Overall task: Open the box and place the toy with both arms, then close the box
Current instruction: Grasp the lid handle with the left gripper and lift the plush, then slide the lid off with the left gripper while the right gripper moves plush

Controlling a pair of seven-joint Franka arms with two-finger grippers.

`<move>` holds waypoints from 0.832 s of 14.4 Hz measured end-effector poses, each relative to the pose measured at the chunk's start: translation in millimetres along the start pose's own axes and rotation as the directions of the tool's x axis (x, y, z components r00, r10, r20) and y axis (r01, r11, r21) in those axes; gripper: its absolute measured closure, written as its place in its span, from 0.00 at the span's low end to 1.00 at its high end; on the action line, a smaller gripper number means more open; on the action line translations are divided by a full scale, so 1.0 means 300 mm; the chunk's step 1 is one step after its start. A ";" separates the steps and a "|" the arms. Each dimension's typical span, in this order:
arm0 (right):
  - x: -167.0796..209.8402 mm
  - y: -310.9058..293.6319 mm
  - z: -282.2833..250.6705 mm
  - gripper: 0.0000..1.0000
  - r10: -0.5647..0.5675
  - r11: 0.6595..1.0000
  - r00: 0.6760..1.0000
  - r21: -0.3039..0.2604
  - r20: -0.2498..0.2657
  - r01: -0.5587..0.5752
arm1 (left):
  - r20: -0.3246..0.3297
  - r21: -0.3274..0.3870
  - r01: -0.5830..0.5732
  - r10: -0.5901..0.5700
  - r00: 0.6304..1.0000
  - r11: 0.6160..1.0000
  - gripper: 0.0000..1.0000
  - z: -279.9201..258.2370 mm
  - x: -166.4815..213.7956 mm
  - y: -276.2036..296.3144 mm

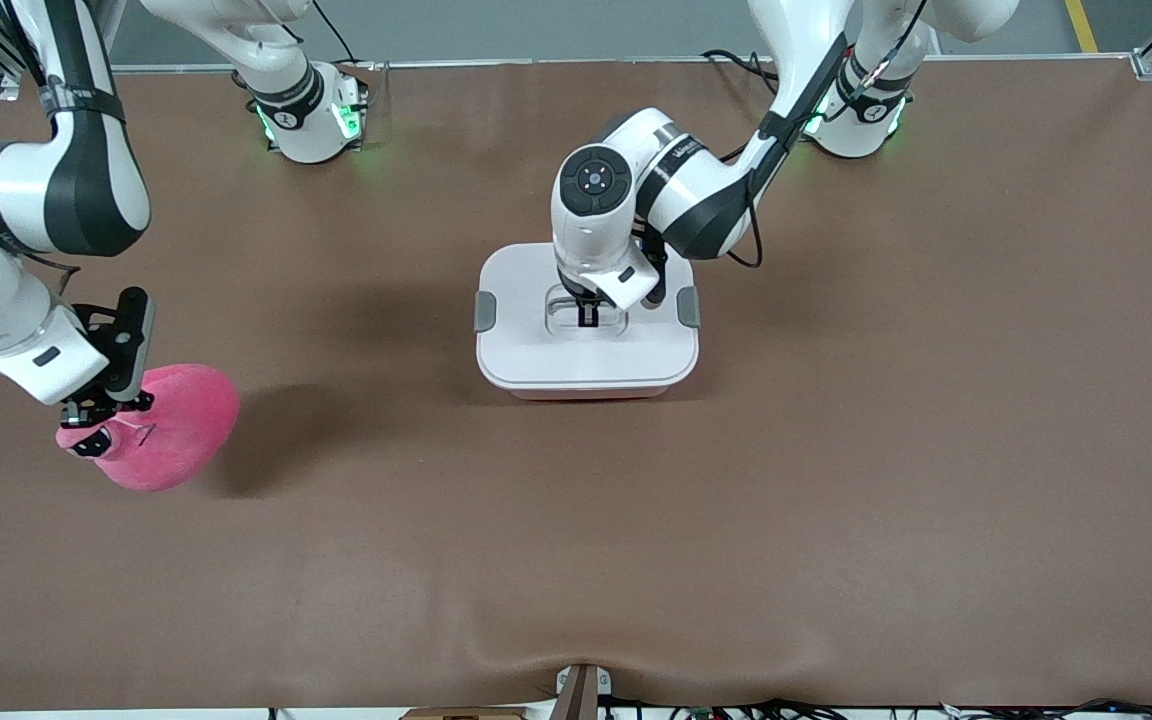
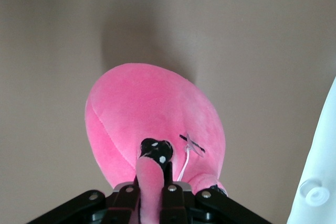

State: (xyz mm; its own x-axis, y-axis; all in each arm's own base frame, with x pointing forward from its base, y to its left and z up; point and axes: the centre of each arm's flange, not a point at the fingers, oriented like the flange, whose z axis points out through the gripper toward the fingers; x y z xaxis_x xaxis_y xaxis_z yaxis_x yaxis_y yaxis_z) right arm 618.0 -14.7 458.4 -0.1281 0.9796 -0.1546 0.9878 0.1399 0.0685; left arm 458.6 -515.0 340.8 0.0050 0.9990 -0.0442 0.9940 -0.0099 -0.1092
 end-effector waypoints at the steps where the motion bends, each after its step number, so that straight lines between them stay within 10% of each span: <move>1: 0.000 -0.004 -0.001 0.87 -0.021 1.000 1.000 0.007 0.000 0.021 | 0.001 -0.001 0.004 -0.004 1.000 1.000 0.68 -0.001 0.000 0.000; 4: -0.004 -0.010 -0.001 0.87 -0.050 0.999 0.999 0.018 -0.001 0.050 | 0.004 -0.009 0.006 -0.006 1.000 1.000 0.93 -0.005 0.001 0.006; 12: 0.010 0.006 -0.055 0.87 -0.205 0.979 0.975 -0.003 0.082 0.206 | 0.019 -0.026 0.006 -0.006 1.000 1.000 0.93 -0.054 0.003 0.005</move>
State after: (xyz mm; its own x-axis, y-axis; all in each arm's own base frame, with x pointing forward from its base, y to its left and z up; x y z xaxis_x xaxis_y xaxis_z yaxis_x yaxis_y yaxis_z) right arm 617.9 -9.3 474.4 -0.3204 0.9150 -0.2452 0.9399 0.3394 0.0385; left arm 462.0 -513.3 356.8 -0.0029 0.9981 -0.0620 0.9965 -0.0023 -0.0833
